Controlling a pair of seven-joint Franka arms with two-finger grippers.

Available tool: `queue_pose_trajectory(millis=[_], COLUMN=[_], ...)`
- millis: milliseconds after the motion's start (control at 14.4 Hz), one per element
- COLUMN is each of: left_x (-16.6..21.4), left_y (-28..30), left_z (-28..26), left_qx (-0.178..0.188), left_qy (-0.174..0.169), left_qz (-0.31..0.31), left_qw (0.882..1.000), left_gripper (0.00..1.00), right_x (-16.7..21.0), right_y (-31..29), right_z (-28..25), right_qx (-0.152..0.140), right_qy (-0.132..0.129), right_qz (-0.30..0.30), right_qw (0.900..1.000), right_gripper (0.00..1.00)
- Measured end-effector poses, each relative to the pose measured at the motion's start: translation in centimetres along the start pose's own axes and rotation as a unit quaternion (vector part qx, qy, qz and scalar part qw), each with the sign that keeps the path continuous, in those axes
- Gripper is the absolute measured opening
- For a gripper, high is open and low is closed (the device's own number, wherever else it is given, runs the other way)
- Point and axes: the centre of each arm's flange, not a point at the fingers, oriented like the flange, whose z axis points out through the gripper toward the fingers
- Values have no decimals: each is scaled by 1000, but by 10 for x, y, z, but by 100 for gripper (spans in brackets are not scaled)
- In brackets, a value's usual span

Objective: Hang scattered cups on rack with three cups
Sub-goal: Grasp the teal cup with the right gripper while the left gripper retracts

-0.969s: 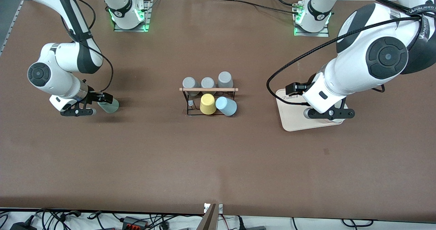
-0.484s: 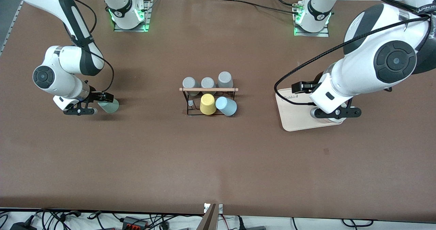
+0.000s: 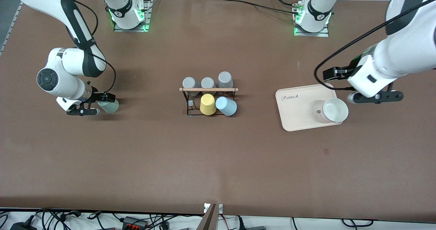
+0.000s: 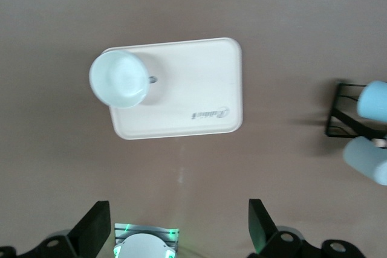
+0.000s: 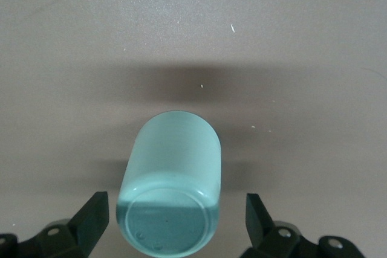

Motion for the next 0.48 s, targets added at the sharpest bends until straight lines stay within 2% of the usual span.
queue_pose_trajectory(millis=[208, 346, 484], left_x=[-16, -21, -19], left_y=[-44, -60, -60], left_z=[15, 21, 17], left_qx=[0, -2, -4], left_qy=[8, 15, 31], left_qz=[42, 64, 69], left_qw=[999, 998, 997], left_gripper=[100, 100, 100], right_x=[0, 2, 5], right_y=[0, 0, -2], right_z=[1, -2, -5], right_qx=[0, 0, 0], right_qy=[0, 4, 9], right_qz=[0, 0, -2], right_qw=[1000, 1000, 1000], right_gripper=[91, 67, 66])
